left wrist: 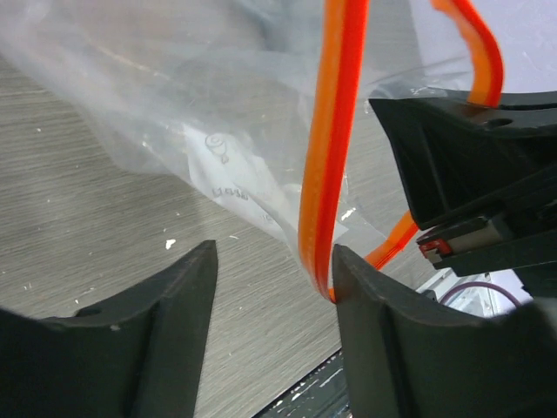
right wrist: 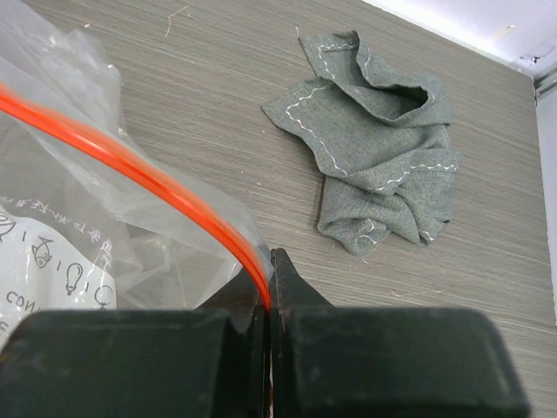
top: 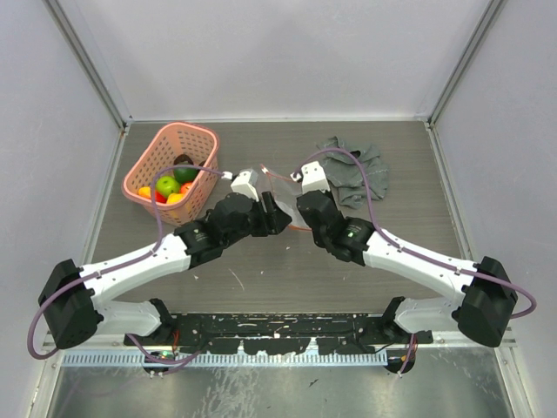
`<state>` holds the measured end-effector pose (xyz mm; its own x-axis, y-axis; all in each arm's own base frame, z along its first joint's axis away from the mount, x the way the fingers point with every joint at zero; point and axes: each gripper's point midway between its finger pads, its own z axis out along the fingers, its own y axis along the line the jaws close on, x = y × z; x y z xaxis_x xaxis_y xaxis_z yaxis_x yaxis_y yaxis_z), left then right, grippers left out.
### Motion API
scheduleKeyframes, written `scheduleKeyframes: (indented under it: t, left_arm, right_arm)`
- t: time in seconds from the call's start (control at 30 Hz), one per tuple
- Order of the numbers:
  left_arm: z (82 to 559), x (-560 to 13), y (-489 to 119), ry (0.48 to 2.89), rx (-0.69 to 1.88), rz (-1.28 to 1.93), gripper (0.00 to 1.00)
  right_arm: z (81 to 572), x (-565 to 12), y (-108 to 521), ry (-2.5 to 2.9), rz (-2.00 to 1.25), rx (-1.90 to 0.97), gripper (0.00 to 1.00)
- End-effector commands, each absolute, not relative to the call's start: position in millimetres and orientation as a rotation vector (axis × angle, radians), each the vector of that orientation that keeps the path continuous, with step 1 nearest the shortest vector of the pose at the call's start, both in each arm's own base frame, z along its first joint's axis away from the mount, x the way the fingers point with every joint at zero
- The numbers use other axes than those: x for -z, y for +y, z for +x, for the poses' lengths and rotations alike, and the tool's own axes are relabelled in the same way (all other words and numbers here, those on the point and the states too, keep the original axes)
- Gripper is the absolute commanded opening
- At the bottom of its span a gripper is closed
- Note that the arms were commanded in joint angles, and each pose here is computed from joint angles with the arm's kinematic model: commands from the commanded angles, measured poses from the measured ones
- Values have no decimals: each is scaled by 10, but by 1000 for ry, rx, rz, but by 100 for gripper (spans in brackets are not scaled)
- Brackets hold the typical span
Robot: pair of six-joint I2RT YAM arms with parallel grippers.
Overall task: Place the food in the zip-top bag and seal the zipper
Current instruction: Open the zipper of the food storage bag.
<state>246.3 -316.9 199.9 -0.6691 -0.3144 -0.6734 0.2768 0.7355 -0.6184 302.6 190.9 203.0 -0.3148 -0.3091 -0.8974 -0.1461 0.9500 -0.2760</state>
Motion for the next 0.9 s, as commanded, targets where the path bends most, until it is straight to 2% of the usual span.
scheduleKeyframes:
  t: [0.0,0.2,0.3,0.43,0.5,0.53,0.73,0.77,0.87]
  left_arm:
    - [2508,-2459,-3120,2034,954,-70,60]
    - [2552,-2675,-2932,1961,914,-125,70]
    - [2630,-2676,-2879,1951,869,-149,71]
    - [2785,-2622,-2818,1975,809,-153,67]
    - [2871,-2595,-2767,1982,775,-155,60]
    - [2918,-2586,-2741,1985,759,-157,53]
    - [3110,-2416,-2620,2047,719,-189,4]
    - [3131,-2397,-2617,2054,727,-196,0]
    - [3191,-2326,-2619,2082,759,-233,0]
  right_arm:
    - [3113,-2369,2007,1856,-329,142,0]
    - [3108,-2369,2152,1909,-416,116,0]
    - [3093,-2297,2304,1951,-484,70,0]
    - [3091,-2202,2455,2014,-537,38,0]
    - [3087,-2168,2501,2037,-549,33,0]
    - [3090,-2159,2518,2046,-550,28,0]
    - [3064,-2125,2598,2096,-596,17,10]
    - [3060,-2146,2614,2099,-601,10,13]
    - [3026,-2179,2622,2120,-587,-12,24]
